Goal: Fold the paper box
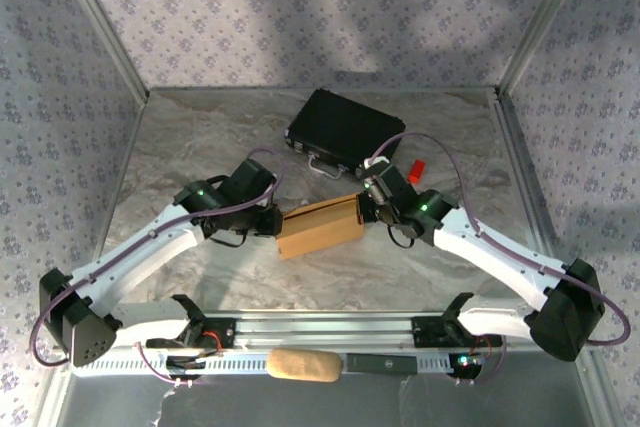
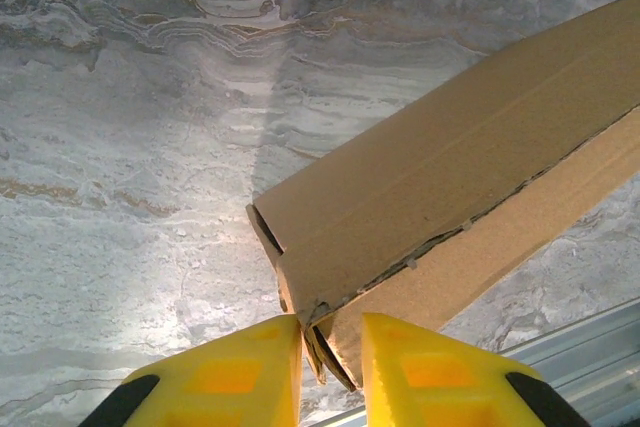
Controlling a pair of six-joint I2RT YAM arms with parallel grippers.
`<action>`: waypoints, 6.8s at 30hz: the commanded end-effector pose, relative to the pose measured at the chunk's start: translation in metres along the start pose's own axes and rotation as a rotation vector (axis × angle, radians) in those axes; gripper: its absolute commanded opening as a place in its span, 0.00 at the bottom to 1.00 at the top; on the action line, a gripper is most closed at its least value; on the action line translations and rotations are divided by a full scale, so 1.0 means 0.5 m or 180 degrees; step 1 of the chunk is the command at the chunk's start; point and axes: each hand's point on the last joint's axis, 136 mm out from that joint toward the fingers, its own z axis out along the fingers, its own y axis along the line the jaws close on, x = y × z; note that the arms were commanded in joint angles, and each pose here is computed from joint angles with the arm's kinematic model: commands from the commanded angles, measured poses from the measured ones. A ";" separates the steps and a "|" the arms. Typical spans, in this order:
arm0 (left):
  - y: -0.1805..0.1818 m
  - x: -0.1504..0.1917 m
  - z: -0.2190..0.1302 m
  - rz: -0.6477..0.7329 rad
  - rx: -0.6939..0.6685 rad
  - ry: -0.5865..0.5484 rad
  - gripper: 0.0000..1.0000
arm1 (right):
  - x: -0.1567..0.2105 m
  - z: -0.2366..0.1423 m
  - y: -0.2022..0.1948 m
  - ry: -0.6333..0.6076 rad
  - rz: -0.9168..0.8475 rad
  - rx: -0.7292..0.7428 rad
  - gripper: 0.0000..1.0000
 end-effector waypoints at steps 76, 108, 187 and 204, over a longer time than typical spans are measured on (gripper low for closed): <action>-0.048 -0.089 0.014 -0.0491 0.0976 0.0204 0.00 | 0.025 0.021 0.002 0.0180 0.0775 0.0140 0.00; -0.051 -0.058 0.024 -0.0581 0.1024 0.0145 0.00 | 0.035 0.007 -0.003 0.0131 0.0772 0.0220 0.00; -0.034 -0.046 0.045 -0.0289 0.0380 -0.0026 0.00 | 0.047 -0.039 0.201 0.1213 0.4601 0.0949 0.89; -0.036 -0.044 0.047 -0.0249 0.0367 -0.0008 0.00 | 0.057 0.038 0.194 0.1147 0.4760 0.1212 0.86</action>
